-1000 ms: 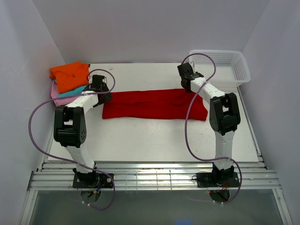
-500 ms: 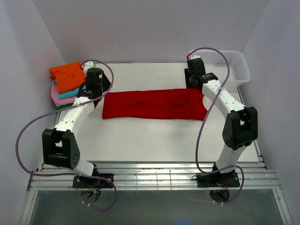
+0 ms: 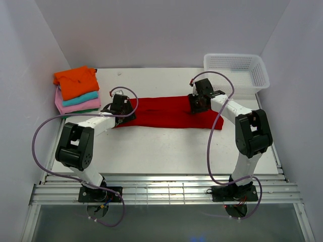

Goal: Fold and stack the t-shirts
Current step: Fold the tshirt

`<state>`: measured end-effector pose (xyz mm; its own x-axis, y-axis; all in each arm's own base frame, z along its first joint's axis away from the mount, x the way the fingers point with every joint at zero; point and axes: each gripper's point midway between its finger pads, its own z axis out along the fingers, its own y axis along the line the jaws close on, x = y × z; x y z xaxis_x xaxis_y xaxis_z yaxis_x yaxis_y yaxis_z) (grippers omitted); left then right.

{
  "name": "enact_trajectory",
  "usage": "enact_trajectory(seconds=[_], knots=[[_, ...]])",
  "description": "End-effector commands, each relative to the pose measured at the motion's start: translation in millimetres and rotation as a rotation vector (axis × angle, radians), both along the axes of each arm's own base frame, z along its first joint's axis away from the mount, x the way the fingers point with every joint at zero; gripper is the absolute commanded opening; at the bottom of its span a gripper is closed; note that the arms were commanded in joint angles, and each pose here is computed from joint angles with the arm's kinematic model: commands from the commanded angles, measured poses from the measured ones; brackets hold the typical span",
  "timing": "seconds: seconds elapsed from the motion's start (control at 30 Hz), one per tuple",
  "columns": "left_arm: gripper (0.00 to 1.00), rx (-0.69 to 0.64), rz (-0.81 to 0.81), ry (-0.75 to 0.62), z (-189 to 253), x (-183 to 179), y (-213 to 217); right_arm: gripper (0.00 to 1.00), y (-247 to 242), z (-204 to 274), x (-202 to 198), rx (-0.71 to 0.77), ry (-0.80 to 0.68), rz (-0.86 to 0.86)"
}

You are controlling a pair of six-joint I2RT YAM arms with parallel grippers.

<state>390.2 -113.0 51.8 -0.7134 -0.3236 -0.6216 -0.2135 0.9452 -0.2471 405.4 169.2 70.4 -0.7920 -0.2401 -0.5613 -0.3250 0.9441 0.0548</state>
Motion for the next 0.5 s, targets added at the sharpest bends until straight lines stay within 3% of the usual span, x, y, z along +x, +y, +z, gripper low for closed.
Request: enact_trajectory(seconds=[0.0, 0.23, 0.33, 0.47], knots=[[0.67, -0.027, -0.005, -0.047, 10, 12, -5, 0.45, 13, 9, 12, 0.054, -0.041, 0.018], [0.67, -0.007, -0.006, -0.011, -9, 7, -2, 0.43, 23, -2, 15, 0.087, -0.012, 0.030], [0.67, 0.004, -0.006, -0.003, -14, 7, -1, 0.34, 24, -6, 17, 0.087, -0.007, 0.031], [0.67, 0.022, -0.002, -0.001, -16, 7, 2, 0.12, 23, -7, 22, 0.074, -0.021, 0.019]])
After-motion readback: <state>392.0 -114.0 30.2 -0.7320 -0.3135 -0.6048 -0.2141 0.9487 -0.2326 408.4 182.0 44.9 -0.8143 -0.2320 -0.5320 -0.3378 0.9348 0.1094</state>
